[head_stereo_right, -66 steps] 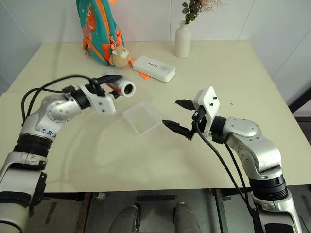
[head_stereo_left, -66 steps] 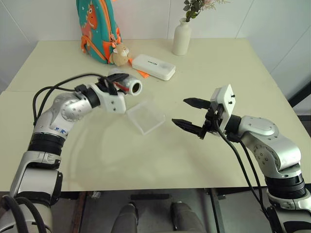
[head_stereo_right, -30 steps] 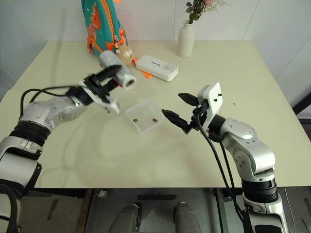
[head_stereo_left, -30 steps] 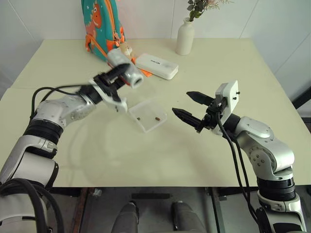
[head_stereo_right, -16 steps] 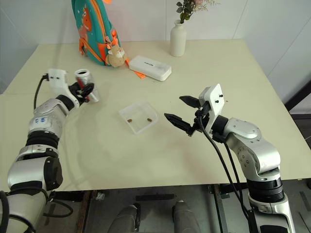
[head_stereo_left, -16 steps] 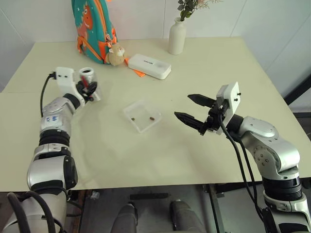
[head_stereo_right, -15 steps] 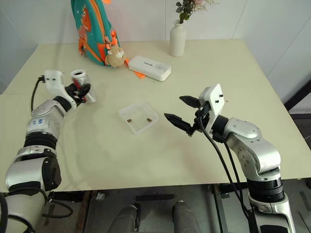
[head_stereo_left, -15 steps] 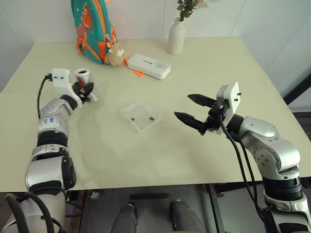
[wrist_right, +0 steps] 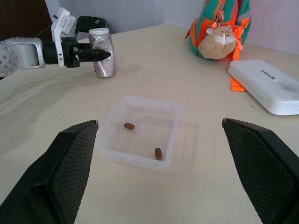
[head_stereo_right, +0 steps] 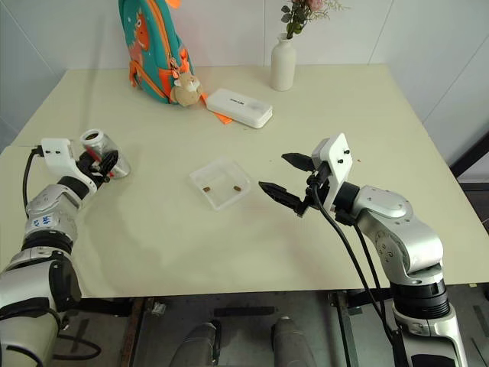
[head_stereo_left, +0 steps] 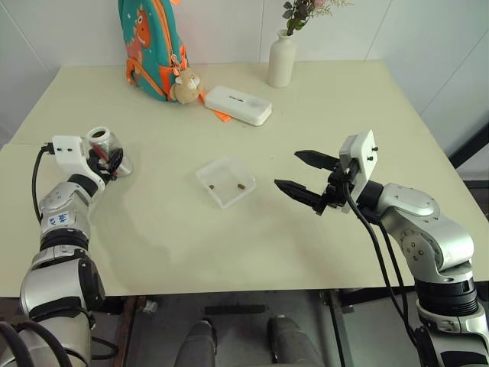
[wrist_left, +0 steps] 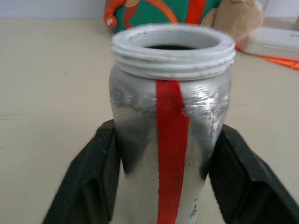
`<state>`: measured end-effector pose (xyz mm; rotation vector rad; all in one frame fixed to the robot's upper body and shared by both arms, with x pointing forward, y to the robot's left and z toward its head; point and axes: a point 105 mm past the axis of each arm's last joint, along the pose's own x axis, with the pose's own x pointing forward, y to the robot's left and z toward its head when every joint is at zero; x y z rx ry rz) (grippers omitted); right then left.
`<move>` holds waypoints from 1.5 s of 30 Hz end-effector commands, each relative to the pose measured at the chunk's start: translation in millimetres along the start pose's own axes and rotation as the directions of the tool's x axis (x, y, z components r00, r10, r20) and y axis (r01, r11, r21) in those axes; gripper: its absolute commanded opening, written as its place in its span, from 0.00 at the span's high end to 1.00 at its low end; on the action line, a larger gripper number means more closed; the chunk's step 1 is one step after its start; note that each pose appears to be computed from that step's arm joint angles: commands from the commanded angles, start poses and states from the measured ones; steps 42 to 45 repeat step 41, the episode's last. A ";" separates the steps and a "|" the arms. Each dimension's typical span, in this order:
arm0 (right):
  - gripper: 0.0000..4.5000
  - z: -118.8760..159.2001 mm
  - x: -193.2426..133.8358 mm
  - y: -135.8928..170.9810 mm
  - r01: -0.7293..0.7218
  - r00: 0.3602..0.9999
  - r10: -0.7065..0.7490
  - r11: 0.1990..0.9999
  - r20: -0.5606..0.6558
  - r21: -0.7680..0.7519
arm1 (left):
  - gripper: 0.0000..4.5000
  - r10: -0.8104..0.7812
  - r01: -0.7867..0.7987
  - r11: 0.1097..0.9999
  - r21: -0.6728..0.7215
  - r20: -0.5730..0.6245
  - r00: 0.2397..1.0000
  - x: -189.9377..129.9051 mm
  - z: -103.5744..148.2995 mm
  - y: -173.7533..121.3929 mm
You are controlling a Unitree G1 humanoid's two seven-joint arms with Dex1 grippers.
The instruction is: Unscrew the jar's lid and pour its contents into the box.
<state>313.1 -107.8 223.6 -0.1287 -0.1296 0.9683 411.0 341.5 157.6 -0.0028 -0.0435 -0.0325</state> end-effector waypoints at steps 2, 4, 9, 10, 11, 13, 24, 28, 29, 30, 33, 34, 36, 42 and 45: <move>0.00 13.9 0.4 4.4 -0.024 0.999 0.025 0.999 0.039 -0.035 | 0.03 0.040 -0.040 0.999 0.001 0.062 0.997 -6.5 17.0 15.7; 0.00 14.0 0.6 5.7 -0.030 0.999 0.032 0.999 0.041 -0.034 | 0.01 0.011 -0.011 1.000 0.005 0.055 0.998 -10.5 16.2 16.2; 0.00 13.6 -2.6 7.6 -0.040 0.998 0.041 0.999 0.037 -0.037 | 0.01 -0.085 0.083 0.993 0.084 0.029 0.996 -36.5 18.6 22.4; 0.00 13.6 -3.5 7.3 -0.039 0.999 0.041 0.999 0.036 -0.037 | 0.01 -0.105 0.103 0.987 0.122 0.009 0.994 -42.1 17.0 21.5; 0.00 13.3 -4.7 6.8 -0.040 0.999 0.041 0.999 0.035 -0.035 | 0.01 -0.136 0.138 0.981 0.139 -0.021 0.990 -51.0 13.0 20.0; 0.00 11.2 -7.3 6.5 -0.049 0.998 0.050 0.998 0.022 -0.032 | 0.01 -0.153 0.167 0.965 0.204 -0.083 0.985 -72.1 6.3 24.1; 0.00 4.8 -30.4 9.1 -0.134 0.991 0.130 0.971 -0.032 -0.200 | 0.01 -0.648 0.650 0.613 0.450 -0.185 0.739 -119.0 50.1 -60.3; 0.00 -0.8 -42.9 5.6 -0.141 0.989 0.129 0.966 -0.073 -0.215 | 0.01 -0.755 0.752 0.447 0.485 -0.245 0.608 -115.0 51.5 -93.3; 0.00 -1.1 -46.6 2.4 -0.136 0.989 0.121 0.969 -0.084 -0.208 | 0.01 -0.776 0.765 0.410 0.496 -0.251 0.579 -112.4 51.5 -101.4; 0.00 -1.7 -50.2 -0.3 -0.122 0.990 0.104 0.970 -0.096 -0.210 | 0.01 -0.793 0.775 0.391 0.496 -0.247 0.557 -109.0 51.5 -107.9; 0.00 -2.8 -61.8 -6.2 -0.072 0.992 0.048 0.974 -0.118 -0.213 | 0.01 -0.828 0.793 0.358 0.493 -0.225 0.513 -100.6 52.8 -122.6; 0.00 -3.2 -66.2 -6.7 -0.058 0.992 0.031 0.976 -0.125 -0.212 | 0.01 -0.837 0.799 0.348 0.491 -0.221 0.500 -99.2 52.8 -125.9; 0.00 -5.0 -74.4 -7.3 -0.022 0.991 -0.006 0.978 -0.133 -0.206 | 0.01 -0.841 0.803 0.355 0.478 -0.212 0.498 -97.6 51.7 -127.2; 0.00 -7.0 -77.7 -8.0 0.018 0.991 -0.044 0.980 -0.128 -0.198 | 0.01 -0.824 0.783 0.410 0.468 -0.177 0.538 -98.6 55.7 -117.6; 0.00 -7.0 -77.7 -8.0 0.018 0.991 -0.044 0.980 -0.128 -0.198 | 0.01 -0.824 0.783 0.410 0.468 -0.177 0.538 -98.6 55.7 -117.6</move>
